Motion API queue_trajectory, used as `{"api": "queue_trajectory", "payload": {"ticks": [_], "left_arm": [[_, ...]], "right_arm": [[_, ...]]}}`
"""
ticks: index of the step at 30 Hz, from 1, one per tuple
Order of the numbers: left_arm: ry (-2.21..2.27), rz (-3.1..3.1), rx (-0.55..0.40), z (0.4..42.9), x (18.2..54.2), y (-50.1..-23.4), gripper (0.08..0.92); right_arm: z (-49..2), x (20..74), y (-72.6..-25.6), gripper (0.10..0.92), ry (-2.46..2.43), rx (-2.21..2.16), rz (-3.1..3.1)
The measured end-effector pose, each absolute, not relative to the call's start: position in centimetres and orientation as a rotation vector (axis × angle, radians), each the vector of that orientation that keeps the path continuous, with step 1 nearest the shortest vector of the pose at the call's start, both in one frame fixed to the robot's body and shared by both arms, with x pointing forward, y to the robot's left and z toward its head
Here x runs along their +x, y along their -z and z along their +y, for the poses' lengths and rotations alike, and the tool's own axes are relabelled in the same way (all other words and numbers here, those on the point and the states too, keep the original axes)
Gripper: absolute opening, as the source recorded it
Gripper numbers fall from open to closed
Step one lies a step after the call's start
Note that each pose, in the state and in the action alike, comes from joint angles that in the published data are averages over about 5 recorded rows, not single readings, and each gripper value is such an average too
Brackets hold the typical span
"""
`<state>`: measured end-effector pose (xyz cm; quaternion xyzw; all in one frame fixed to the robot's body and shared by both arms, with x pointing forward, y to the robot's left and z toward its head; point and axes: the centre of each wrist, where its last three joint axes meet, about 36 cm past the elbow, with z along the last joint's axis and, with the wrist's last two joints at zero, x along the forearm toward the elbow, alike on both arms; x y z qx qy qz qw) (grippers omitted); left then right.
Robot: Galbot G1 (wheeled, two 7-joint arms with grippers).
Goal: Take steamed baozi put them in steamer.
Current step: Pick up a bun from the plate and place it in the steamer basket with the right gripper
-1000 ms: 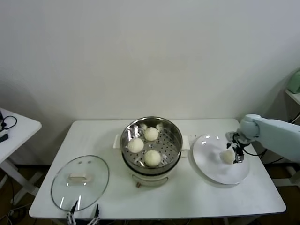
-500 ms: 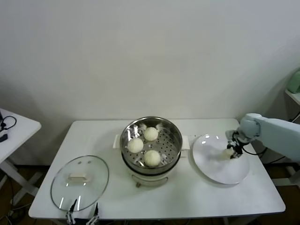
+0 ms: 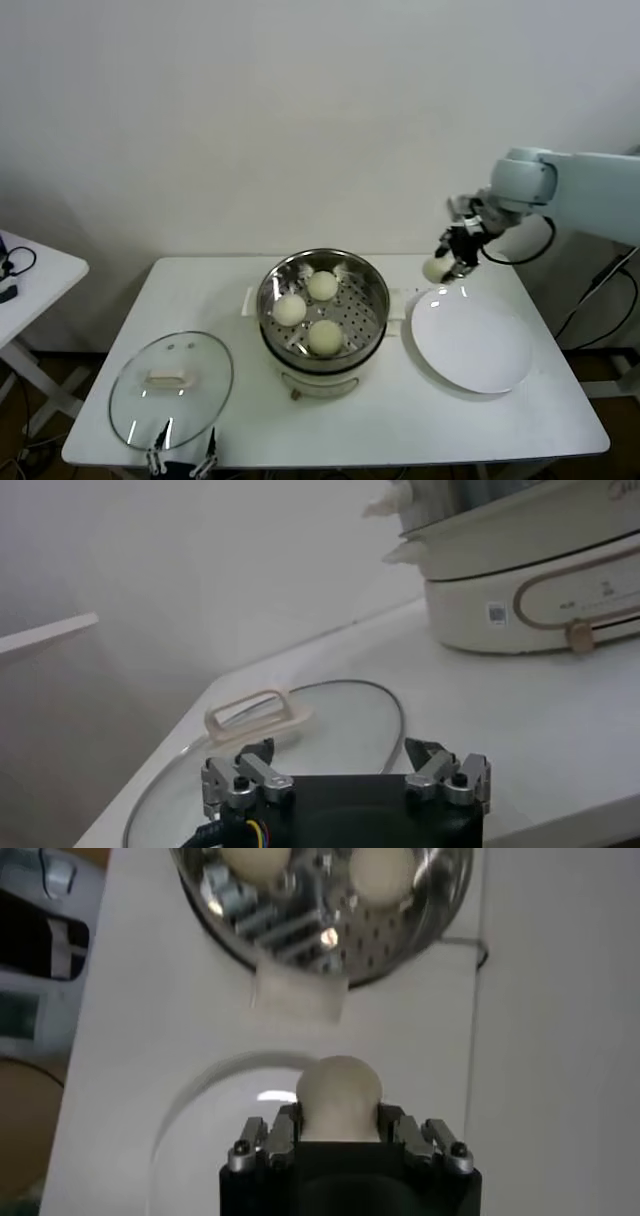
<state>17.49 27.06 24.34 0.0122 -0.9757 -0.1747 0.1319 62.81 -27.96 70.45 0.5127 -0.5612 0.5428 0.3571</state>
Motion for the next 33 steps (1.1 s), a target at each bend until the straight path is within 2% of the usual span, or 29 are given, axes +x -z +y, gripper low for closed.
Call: {"api": "queue_trajectory", "payload": {"ticks": [4,8,16,25,33], "left_arm": [[0.507,-2.834,0.037,27.3,17.4,-24.2,0.823],[0.513,-2.832,0.04,27.7,17.2,-24.1,0.823],[0.526,-2.827,0.062,28.5,17.1,-24.0,0.823],[0.529,-2.824,0.076,29.0,17.4,-23.8,0.823],[0.531,-2.822,0.076,29.2,17.5,-23.7,0.823]], "right_arm": [[-24.2,61.8,-72.1,0.524,-1.423,1.365,-1.468],[-20.8,61.3,-71.7,0.526,-1.451,1.404,-1.463],[-16.2,61.6,-67.2,0.531,-1.523,1.437,-1.41],[-13.9,62.4,-61.4,0.541,-1.563,1.436,-1.379],[-12.3,63.0,-58.9,0.591,-1.568,1.442,-1.378]]}}
